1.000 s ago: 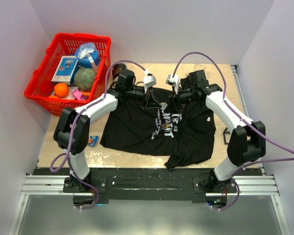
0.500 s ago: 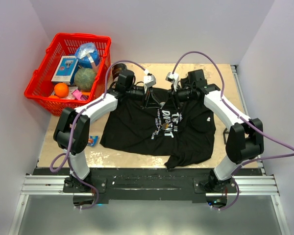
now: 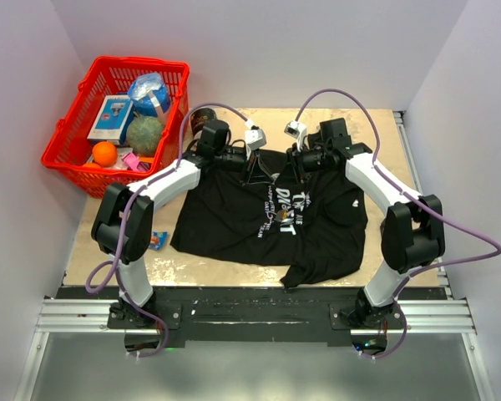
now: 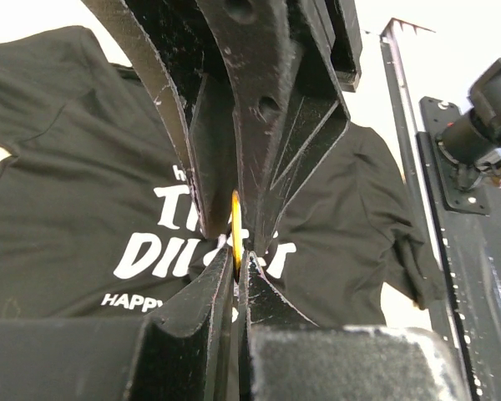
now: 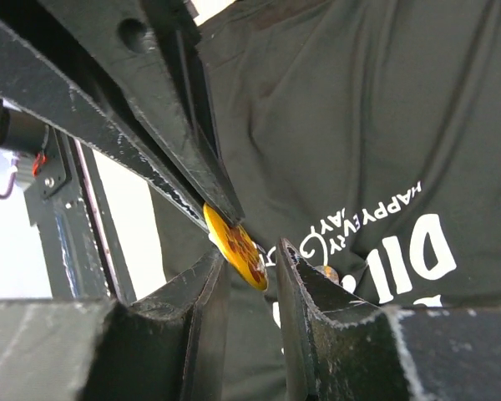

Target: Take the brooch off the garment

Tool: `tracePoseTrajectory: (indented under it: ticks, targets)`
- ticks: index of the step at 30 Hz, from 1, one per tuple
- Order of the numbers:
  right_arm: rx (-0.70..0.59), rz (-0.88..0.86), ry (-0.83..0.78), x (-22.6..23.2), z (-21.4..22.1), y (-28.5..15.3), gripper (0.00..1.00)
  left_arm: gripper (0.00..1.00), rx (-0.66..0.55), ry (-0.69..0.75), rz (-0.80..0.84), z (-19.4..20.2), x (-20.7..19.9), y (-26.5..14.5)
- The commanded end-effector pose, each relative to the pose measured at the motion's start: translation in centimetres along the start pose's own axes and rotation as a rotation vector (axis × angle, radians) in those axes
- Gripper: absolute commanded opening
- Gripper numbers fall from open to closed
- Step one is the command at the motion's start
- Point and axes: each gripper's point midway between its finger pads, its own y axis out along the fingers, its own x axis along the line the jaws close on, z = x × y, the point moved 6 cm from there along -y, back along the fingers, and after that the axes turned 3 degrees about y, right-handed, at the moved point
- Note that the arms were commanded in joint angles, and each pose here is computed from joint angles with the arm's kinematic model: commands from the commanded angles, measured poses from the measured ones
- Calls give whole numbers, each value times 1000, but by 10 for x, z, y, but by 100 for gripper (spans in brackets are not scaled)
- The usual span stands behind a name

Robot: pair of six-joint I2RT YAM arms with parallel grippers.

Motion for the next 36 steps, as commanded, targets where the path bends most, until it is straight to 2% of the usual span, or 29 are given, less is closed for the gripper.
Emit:
tracePoseTrajectory:
  ticks: [1,11,20,30,36]
  targets:
    - [-87,64,-6,-16,-23,-8,29,0,-23,54,48,-14,-6,1]
    - [-114,67,53,-25,-25,-9,29,0,-8,52,44,-12,-5,1]
    - [-146,34,24,-19,-33,-24,31,0,12,54,18,-6,-1,1]
    - [-115,-15,-73,-9,-29,-29,38,0,17,48,3,-5,2,2]
    - [-51,-46,-191,0,-22,-24,50,0,9,33,-1,-6,4,3]
